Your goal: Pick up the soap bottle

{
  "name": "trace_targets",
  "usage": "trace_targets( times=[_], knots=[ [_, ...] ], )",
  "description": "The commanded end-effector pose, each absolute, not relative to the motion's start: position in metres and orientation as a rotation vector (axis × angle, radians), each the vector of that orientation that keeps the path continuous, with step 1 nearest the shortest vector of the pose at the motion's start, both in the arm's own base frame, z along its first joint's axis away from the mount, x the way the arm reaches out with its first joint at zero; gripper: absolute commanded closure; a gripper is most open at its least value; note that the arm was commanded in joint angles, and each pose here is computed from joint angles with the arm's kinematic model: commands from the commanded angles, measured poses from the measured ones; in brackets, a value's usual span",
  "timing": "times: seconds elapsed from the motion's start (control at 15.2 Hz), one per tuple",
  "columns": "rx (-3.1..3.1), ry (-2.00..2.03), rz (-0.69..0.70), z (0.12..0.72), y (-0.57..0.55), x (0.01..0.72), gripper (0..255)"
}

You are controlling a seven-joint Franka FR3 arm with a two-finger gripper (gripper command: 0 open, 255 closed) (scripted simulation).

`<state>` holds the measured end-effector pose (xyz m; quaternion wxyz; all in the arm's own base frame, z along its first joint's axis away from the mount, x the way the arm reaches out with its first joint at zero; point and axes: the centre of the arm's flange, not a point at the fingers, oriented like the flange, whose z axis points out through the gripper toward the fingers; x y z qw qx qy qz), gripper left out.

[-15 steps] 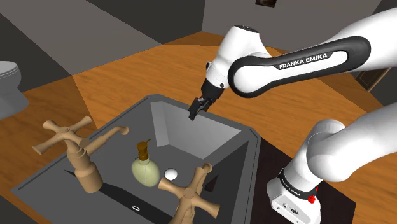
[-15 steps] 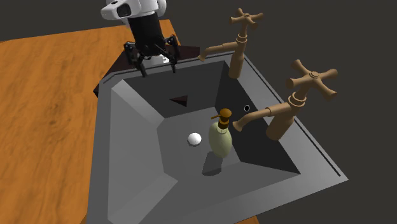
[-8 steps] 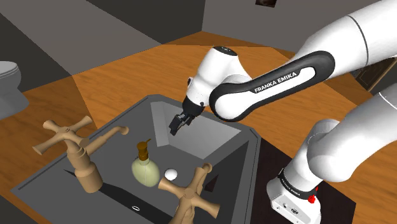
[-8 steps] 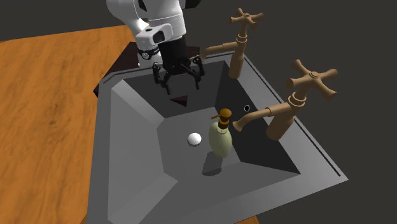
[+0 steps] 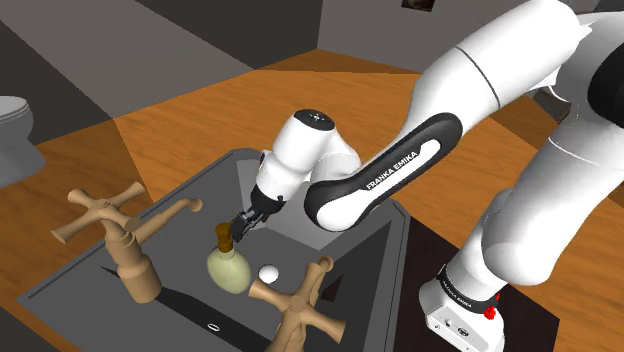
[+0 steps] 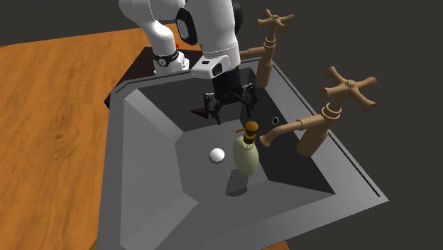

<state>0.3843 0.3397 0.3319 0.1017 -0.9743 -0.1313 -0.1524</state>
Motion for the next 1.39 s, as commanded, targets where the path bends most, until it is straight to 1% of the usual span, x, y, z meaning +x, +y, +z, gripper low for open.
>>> trace_targets(
  times=[0.0,0.13,0.73,0.79,1.32],
  knots=[
    [-2.863,-0.402,-0.464,0.318,0.362,0.386,0],
    [-2.852,-0.412,-0.475,0.306,0.380,0.388,0],
    [-2.852,-0.412,-0.475,0.266,0.380,0.388,0],
    [-2.852,-0.412,-0.475,0.266,0.380,0.388,255],
    [-2.852,-0.412,-0.475,0.266,0.380,0.388,255]
  ],
)
